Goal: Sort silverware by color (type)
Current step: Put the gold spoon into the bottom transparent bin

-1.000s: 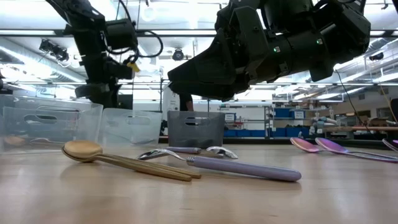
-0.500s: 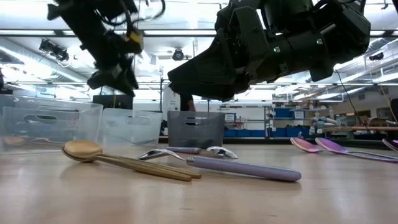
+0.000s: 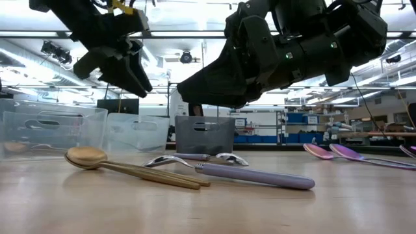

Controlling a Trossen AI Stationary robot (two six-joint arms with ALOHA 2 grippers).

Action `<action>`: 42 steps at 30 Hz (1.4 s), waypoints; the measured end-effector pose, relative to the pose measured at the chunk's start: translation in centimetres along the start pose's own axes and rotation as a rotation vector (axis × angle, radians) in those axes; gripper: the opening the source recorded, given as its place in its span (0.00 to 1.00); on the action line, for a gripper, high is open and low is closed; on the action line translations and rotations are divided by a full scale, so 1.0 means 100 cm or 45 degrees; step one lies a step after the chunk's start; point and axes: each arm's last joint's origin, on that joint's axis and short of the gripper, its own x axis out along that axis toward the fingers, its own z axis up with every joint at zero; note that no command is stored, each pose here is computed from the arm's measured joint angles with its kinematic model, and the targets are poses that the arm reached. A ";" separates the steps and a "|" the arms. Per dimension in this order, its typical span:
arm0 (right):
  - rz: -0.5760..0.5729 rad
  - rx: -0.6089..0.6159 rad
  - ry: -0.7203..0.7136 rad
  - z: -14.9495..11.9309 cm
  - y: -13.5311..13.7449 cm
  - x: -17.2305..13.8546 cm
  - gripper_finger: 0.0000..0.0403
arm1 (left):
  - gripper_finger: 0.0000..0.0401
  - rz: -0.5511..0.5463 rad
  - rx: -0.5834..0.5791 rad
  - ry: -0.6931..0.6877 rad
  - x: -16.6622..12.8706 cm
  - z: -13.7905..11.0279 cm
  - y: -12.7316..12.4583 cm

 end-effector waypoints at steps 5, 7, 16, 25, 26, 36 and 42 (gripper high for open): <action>-0.003 -0.003 0.015 -0.001 0.000 0.000 0.58 | 0.47 -0.056 0.026 0.044 0.008 -0.002 -0.021; -0.004 -0.003 0.017 -0.001 0.000 0.000 0.57 | 0.47 -0.084 0.032 0.075 0.013 -0.004 -0.028; -0.079 -0.020 0.076 -0.001 -0.003 -0.003 0.56 | 0.47 -0.225 0.067 0.209 0.030 0.015 -0.044; -0.178 -0.018 0.117 -0.002 -0.007 -0.004 0.54 | 0.47 -0.442 0.116 0.374 0.040 0.030 -0.056; -0.180 -0.018 0.121 -0.003 -0.007 -0.004 0.54 | 0.47 -0.462 0.128 0.407 0.042 0.030 -0.058; -0.182 -0.011 0.130 -0.004 -0.008 -0.004 0.53 | 0.47 -0.564 0.116 0.492 0.046 0.031 -0.064; -0.180 -0.009 0.125 -0.003 -0.007 -0.004 0.53 | 0.47 -0.647 0.065 0.504 0.045 0.031 -0.068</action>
